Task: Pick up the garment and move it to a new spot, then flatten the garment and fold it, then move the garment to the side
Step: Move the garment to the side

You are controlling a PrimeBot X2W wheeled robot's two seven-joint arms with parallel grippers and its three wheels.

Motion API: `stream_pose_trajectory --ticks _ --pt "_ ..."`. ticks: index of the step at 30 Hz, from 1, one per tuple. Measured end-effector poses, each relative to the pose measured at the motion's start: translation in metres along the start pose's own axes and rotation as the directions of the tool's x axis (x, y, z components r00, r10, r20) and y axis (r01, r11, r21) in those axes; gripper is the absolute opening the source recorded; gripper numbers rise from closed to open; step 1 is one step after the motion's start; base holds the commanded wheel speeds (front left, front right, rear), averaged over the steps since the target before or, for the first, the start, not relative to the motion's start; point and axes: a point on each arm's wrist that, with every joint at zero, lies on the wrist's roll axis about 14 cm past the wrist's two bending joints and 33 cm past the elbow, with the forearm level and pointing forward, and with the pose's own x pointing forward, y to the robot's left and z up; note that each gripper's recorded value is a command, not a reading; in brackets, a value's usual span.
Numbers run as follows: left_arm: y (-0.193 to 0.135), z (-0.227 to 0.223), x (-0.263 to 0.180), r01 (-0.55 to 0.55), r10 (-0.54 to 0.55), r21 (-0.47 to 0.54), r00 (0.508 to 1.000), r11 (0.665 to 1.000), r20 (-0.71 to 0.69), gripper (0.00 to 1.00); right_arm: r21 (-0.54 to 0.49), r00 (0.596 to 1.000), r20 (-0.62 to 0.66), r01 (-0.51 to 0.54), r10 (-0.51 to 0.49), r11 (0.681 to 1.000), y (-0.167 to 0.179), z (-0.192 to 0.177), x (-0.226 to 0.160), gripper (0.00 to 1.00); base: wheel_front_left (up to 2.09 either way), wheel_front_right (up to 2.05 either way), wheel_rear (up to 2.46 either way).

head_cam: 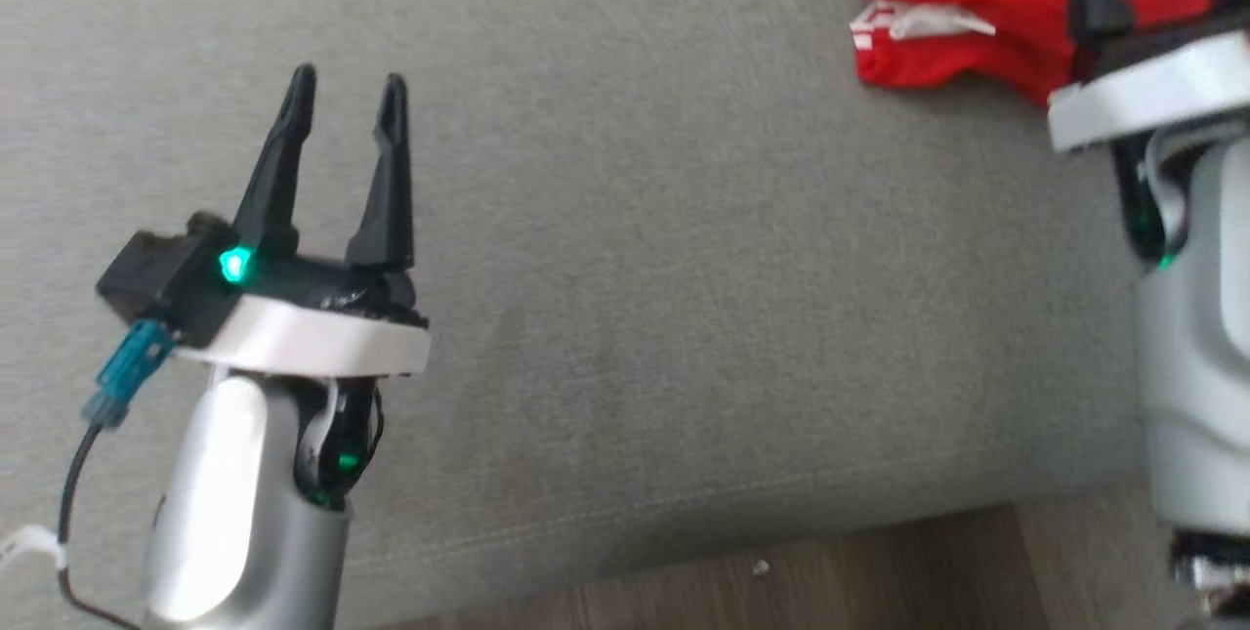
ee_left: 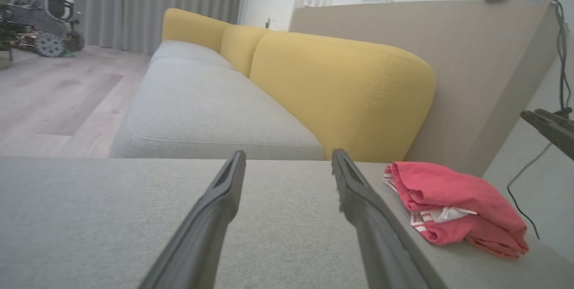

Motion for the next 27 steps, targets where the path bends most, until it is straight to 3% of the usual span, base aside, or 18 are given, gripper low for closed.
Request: stream_pose_trajectory --ticks 12,27 --pt "0.024 0.057 -0.053 -0.132 0.13 0.018 0.986 0.991 0.1 1.0 0.134 0.982 0.136 -0.153 0.134 0.979 0.067 0.044 -0.049 1.0 0.0 0.0 0.0" --pt "0.029 0.061 -0.103 -0.222 0.218 0.033 0.972 0.975 0.087 1.0 0.261 0.984 0.12 -0.162 0.134 0.952 0.105 0.024 -0.104 1.0 0.0 0.0 0.0"
